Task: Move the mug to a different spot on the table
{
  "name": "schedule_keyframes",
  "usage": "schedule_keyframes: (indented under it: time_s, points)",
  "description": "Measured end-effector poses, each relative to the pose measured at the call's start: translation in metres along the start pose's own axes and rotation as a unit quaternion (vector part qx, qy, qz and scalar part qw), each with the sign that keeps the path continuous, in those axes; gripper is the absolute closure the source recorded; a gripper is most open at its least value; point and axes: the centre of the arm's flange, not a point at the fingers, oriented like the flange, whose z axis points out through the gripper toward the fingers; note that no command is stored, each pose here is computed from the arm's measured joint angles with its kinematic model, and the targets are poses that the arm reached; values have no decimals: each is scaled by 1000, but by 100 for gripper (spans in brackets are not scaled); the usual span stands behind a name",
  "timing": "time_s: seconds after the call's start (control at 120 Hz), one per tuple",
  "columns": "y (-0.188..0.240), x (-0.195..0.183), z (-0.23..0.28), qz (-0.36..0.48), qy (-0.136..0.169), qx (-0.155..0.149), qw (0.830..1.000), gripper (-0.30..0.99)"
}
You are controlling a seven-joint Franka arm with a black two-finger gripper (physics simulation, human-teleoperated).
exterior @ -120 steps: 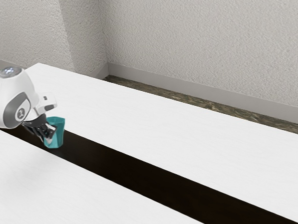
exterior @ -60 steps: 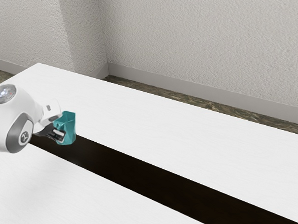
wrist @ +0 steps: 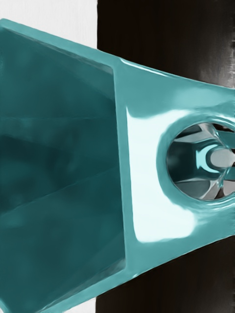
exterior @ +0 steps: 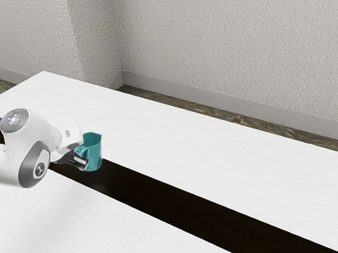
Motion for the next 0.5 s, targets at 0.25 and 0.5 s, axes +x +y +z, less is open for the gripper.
schedule_keyframes:
  time_s: [0.25, 0.5]
  points:
    - [24, -6, 6, 13, -2, -14, 1000, 67]
    - [30, -9, 19, 15, -7, -24, 1000, 67]
